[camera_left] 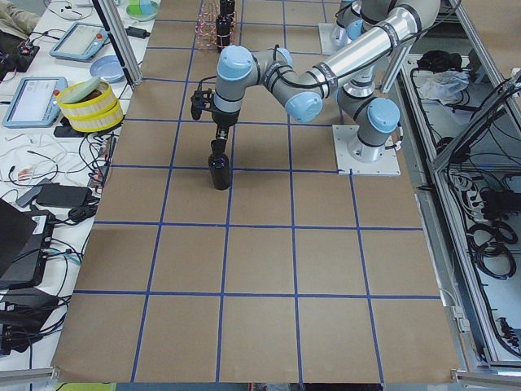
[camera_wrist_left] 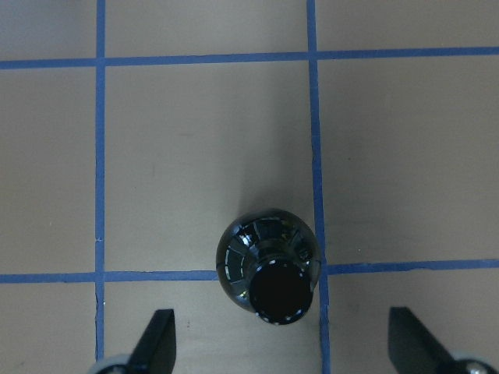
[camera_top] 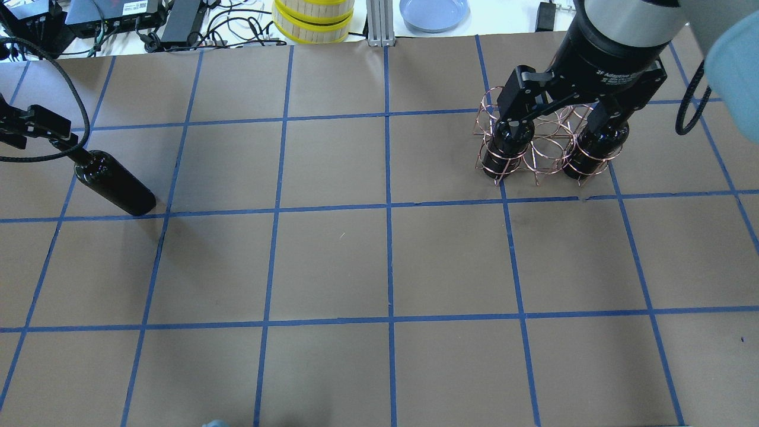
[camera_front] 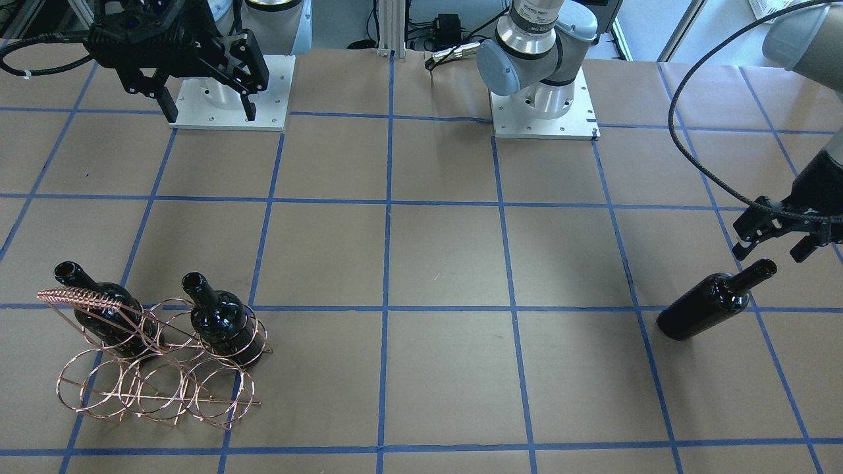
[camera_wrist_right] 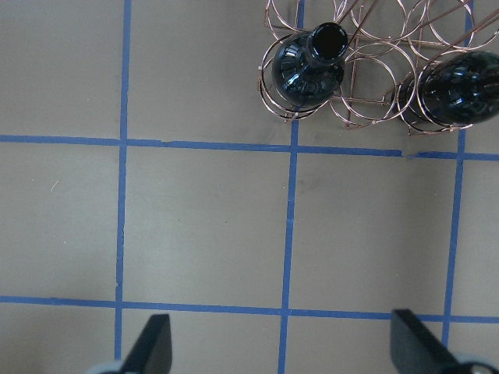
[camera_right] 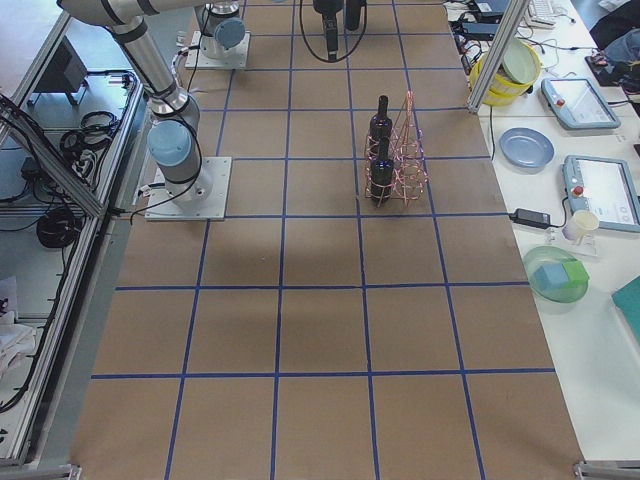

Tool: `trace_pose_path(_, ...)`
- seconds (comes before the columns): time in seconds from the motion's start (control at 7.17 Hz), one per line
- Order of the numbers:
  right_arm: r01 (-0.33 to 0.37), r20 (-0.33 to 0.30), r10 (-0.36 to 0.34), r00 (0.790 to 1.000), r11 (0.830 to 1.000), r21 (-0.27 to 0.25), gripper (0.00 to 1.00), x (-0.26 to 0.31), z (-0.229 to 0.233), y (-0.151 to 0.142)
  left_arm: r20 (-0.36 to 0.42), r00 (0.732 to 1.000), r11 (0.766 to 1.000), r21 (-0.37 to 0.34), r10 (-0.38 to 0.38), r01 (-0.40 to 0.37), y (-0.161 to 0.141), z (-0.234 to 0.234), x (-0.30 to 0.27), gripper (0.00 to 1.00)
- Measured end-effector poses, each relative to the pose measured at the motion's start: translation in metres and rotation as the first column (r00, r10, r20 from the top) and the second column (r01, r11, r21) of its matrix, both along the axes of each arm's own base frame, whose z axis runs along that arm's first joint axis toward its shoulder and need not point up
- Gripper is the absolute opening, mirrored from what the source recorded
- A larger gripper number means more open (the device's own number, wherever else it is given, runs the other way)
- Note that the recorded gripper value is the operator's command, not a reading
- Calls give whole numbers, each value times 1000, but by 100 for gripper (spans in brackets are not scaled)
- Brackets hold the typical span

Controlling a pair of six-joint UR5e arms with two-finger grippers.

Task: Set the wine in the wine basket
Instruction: 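Close the left gripper on the bottle's base end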

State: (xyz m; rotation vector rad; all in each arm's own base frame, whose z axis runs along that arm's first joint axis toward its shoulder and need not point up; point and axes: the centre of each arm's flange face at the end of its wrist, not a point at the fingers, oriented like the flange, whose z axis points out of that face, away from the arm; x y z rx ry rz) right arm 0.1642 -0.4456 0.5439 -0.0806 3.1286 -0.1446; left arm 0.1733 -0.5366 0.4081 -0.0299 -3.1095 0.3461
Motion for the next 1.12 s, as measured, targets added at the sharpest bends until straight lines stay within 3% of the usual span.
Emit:
trace_pose_path(0.42,0,0,0,1000,1000,0,100,0,0,0,-8,1000,1000,7,-10,11,-13,-24,3,95)
trace_pose_path(0.84,0,0,0,1000,1000,0,100,0,0,0,-5,1000,1000,9,-15,15,-19,-36,6,81)
trace_pose_path(0.98,0,0,0,1000,1000,0,100,0,0,0,-7,1000,1000,10,-12,12,-19,-37,6,69)
trace_pose_path(1.12,0,0,0,1000,1000,0,100,0,0,0,-9,1000,1000,11,-11,11,-19,-38,6,45)
